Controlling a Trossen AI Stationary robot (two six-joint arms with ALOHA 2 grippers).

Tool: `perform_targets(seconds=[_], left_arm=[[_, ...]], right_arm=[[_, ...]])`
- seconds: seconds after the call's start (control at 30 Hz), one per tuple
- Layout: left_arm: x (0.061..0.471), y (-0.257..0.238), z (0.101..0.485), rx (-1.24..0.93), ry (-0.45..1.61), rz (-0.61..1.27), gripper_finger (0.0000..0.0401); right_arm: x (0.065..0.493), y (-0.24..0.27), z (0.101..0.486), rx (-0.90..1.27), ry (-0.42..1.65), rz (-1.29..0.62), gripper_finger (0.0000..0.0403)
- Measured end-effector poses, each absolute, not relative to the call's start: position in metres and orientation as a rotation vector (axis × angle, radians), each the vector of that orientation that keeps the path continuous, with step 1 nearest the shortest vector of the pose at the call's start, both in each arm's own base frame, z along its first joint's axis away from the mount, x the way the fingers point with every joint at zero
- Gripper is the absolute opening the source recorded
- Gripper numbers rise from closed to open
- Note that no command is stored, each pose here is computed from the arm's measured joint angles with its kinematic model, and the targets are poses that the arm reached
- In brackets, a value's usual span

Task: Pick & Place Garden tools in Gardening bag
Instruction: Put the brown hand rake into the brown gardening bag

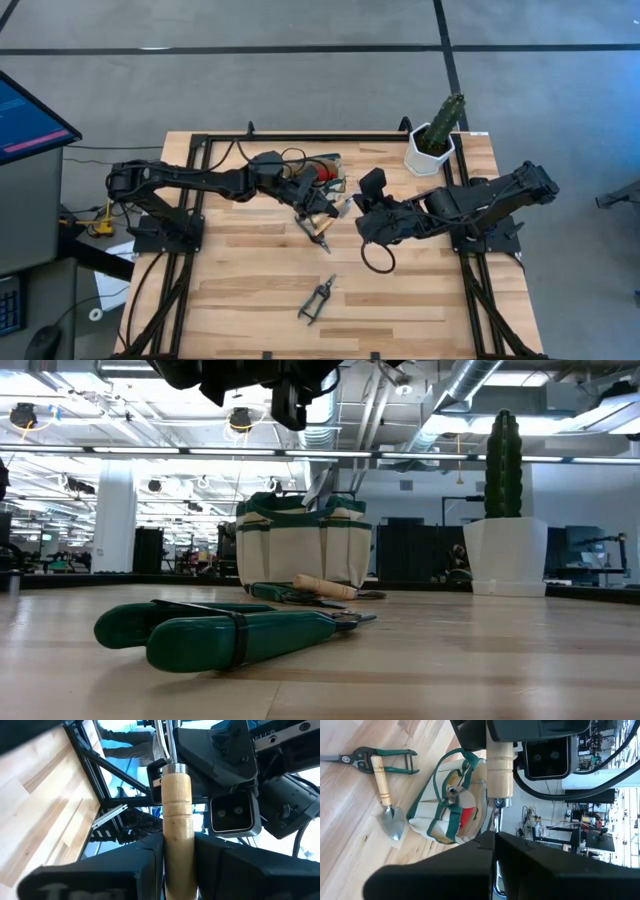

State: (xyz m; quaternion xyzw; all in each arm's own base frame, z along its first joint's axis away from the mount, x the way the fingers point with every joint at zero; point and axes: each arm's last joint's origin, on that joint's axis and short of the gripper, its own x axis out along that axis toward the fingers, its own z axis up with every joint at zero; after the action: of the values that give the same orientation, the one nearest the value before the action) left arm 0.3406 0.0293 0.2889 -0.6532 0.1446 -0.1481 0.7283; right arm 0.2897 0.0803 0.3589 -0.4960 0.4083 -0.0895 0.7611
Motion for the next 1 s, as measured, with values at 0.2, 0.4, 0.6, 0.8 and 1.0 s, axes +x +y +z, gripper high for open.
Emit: perform_targets(seconds=[0.2, 0.4, 0.6, 0.8, 1.0], left_arm=[[0.341, 0.029, 0.288, -1.409, 0.314, -0.328, 0.0052], [0.341, 0.029, 0.288, -1.403, 0.313, -0.329, 0.0052], [0.341, 0.03, 0.291, -1.379, 0.285, -0.343, 0.0051], [0.34, 0.029, 0.295, -1.37, 0.275, -0.365, 0.0051], [0.34, 0.029, 0.294, -1.38, 0.27, -0.363, 0.0049]], right_arm=[[0.29, 0.08, 0.359, -1.08, 0.889, -0.197, 0.0], [0.29, 0.08, 0.359, -1.08, 0.885, -0.198, 0.0006], [0.291, 0.081, 0.362, -1.139, 0.874, -0.28, 0.0055], [0.289, 0.092, 0.376, -1.164, 0.813, -0.307, 0.0088], [0.279, 0.105, 0.409, -1.139, 0.707, -0.387, 0.0099]])
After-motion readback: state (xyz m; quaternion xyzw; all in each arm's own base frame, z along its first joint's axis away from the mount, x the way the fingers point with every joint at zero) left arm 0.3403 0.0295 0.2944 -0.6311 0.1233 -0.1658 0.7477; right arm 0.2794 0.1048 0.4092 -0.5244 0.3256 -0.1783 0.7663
